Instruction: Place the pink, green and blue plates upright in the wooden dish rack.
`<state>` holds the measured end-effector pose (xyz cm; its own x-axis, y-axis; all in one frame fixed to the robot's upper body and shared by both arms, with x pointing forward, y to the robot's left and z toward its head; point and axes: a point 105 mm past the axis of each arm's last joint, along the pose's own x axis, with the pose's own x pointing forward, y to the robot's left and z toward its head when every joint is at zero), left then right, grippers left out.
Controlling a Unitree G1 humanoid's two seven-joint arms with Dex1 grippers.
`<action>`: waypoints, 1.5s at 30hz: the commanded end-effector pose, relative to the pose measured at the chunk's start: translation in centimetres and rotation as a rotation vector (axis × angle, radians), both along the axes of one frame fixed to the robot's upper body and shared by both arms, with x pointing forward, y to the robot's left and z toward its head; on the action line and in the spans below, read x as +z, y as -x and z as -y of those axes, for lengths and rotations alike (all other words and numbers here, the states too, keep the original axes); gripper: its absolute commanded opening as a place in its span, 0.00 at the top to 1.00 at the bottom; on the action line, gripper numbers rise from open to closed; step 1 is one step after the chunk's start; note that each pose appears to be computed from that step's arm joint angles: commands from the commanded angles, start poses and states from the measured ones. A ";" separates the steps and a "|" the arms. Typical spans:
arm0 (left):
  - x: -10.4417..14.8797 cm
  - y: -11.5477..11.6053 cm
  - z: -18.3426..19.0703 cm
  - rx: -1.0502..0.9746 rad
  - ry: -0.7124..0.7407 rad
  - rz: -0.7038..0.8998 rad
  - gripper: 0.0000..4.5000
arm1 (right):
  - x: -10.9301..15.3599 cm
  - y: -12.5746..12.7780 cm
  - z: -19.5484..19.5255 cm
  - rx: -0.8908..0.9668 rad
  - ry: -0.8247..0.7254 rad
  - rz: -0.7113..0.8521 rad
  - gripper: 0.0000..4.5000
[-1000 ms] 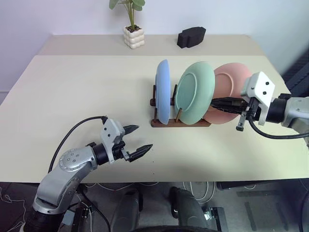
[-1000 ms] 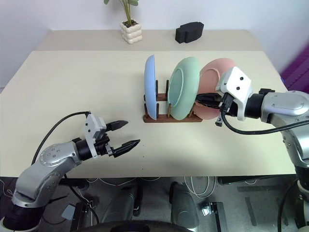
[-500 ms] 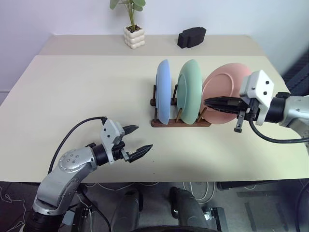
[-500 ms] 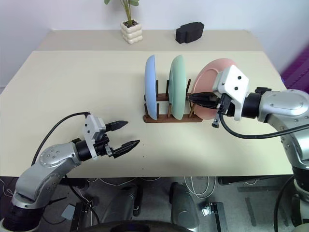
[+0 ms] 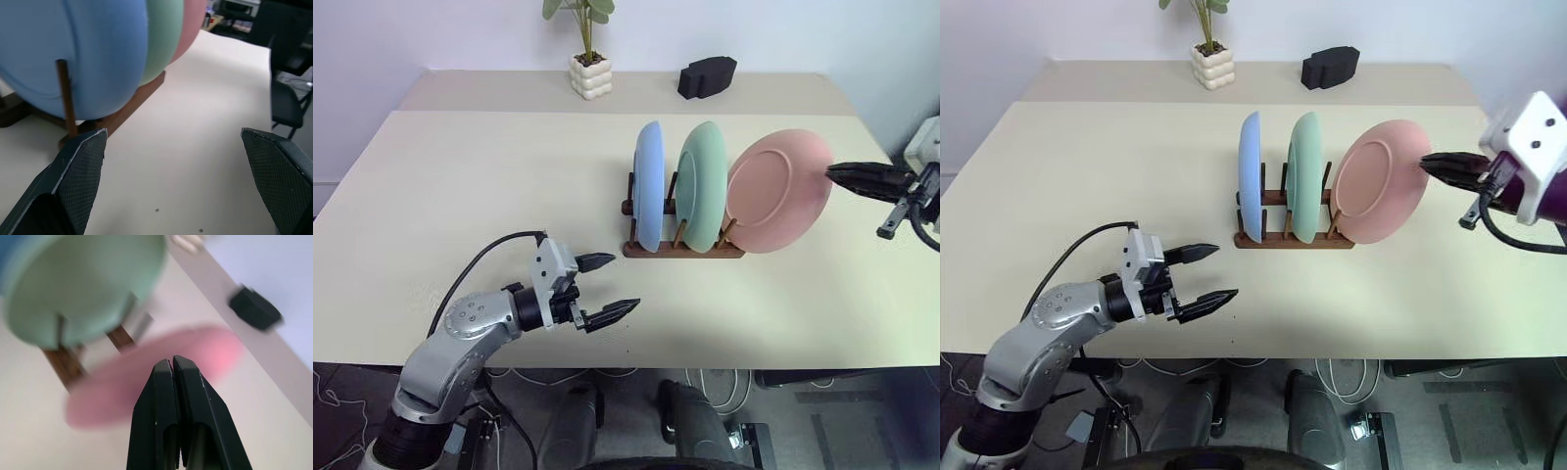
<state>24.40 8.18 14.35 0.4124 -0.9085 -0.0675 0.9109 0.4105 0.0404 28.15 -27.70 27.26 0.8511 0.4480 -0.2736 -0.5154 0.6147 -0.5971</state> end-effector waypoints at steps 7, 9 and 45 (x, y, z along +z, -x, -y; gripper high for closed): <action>1.3 0.4 1.2 -0.020 0.034 0.028 0.00 | -2.7 -1.4 0.7 -0.020 0.067 -0.017 0.99; 1.5 0.4 1.1 -0.010 0.035 0.028 0.00 | -2.3 -1.8 -0.3 0.011 0.045 -0.002 0.99; -0.9 -3.8 -9.3 0.491 -0.079 0.099 0.00 | -9.1 -5.5 3.2 -0.143 -0.316 -0.041 0.99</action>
